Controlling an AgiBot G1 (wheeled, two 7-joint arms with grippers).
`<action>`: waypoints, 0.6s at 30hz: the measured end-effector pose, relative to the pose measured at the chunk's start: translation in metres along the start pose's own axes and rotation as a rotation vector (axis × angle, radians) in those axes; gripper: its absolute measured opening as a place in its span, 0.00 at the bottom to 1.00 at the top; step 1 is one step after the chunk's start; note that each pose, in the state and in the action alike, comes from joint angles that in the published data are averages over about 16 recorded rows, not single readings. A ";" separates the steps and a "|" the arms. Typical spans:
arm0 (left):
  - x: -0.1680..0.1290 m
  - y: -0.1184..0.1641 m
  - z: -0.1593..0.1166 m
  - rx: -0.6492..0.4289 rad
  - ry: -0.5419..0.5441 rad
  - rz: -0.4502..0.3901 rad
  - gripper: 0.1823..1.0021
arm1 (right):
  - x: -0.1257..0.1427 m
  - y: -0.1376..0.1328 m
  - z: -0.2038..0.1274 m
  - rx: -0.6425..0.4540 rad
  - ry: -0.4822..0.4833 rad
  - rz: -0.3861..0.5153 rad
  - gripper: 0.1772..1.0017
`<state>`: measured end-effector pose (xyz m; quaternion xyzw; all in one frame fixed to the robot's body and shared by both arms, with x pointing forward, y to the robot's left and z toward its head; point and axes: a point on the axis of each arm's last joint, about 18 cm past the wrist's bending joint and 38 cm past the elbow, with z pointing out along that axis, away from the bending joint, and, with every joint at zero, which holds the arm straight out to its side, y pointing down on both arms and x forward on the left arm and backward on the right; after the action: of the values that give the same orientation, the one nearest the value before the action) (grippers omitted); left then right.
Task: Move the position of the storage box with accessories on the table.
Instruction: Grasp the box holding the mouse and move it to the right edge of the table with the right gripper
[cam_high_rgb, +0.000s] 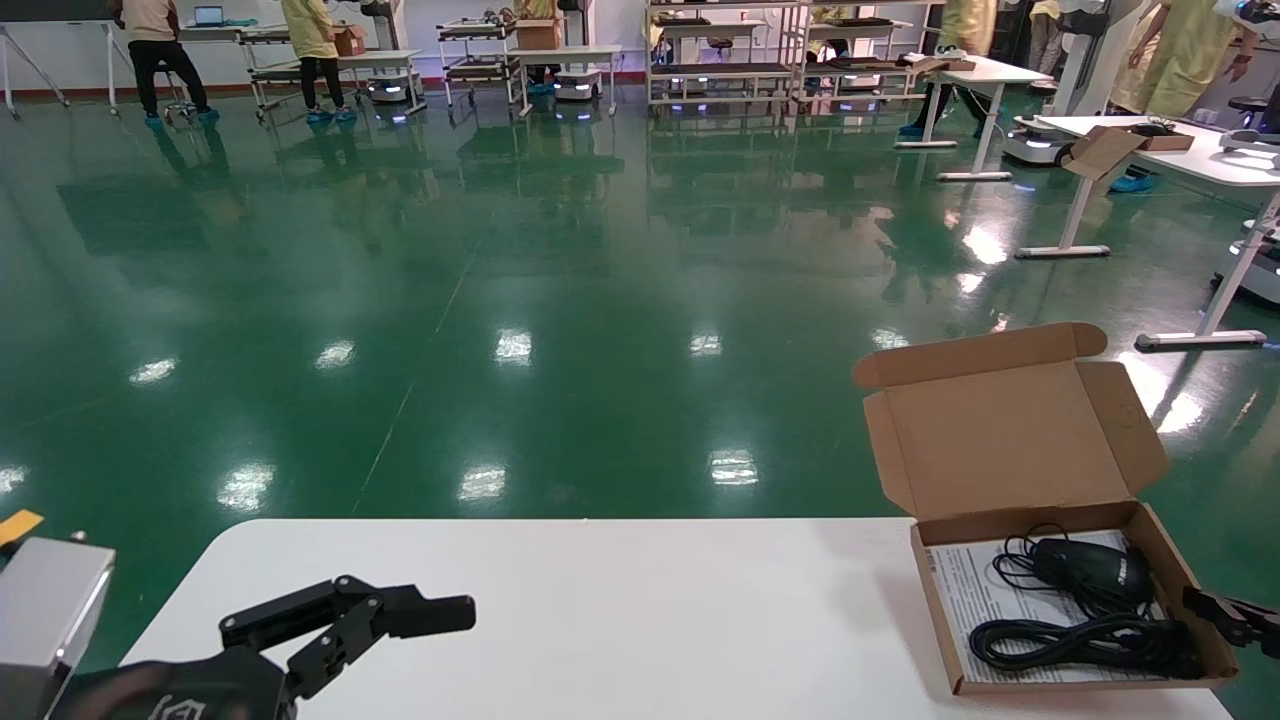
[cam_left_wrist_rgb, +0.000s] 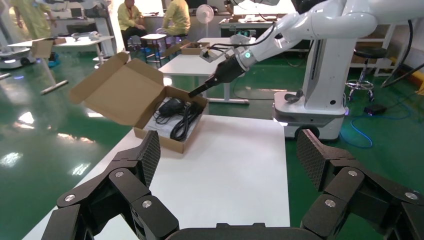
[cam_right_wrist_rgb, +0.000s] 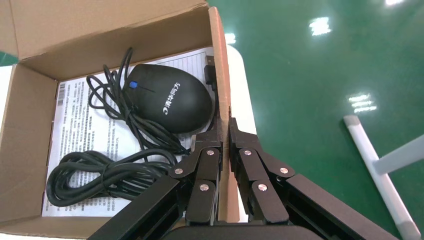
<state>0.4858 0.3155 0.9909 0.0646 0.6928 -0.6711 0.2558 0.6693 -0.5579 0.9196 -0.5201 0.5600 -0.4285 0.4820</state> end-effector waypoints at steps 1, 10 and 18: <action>0.000 0.000 0.000 0.000 0.000 0.000 1.00 | 0.000 0.002 0.001 0.006 0.003 0.000 0.03; 0.000 0.000 0.000 0.000 0.000 0.000 1.00 | 0.002 0.018 0.007 0.019 0.018 -0.004 0.03; 0.000 0.000 0.000 0.000 0.000 0.000 1.00 | 0.011 0.026 0.003 0.009 0.041 -0.013 0.03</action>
<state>0.4858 0.3155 0.9909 0.0646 0.6928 -0.6711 0.2558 0.6681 -0.5665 0.8920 -0.5128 0.5642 -0.4448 0.4700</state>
